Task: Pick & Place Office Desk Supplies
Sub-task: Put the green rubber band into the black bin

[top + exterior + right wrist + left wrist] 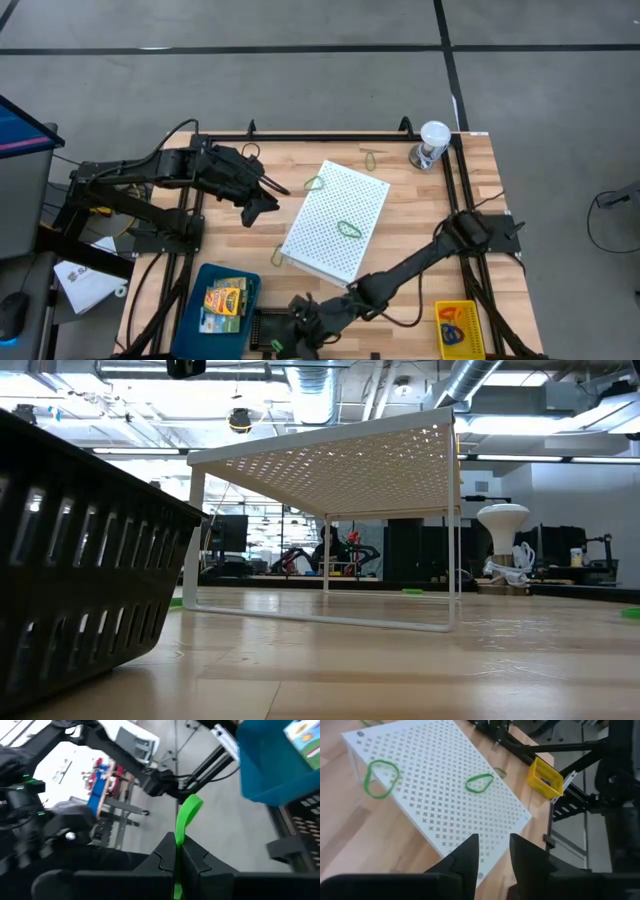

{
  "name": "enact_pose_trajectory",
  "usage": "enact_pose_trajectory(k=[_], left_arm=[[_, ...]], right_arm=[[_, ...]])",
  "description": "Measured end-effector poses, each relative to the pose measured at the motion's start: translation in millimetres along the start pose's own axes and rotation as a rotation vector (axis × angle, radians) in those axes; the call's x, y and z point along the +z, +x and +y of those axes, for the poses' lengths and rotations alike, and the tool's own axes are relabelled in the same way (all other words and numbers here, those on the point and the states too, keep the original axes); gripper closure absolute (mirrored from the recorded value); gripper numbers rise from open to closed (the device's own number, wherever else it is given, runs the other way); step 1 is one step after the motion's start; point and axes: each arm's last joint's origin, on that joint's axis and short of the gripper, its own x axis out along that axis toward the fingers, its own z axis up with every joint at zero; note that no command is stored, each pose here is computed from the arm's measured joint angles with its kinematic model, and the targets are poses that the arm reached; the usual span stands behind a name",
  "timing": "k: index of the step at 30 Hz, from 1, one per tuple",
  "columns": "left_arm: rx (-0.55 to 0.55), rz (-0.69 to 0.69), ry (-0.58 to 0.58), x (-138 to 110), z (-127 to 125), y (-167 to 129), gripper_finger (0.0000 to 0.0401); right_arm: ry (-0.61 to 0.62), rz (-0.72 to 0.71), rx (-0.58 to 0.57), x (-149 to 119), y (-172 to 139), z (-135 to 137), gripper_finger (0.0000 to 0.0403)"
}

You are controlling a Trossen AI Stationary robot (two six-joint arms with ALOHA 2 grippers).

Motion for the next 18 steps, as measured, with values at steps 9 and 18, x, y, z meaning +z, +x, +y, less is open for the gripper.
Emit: enact_pose_trajectory(k=[9, 18], left_arm=[[-0.004, -0.022, 0.005, 0, 0, -5, 0.0297], [-0.017, -0.042, 0.007, -1, 0, -14, 0.0297]], right_arm=[[0.006, -0.05, -0.211, 3, 3, -17, 0.0403], [0.008, -0.066, -0.29, 3, 2, -24, 0.0403]])
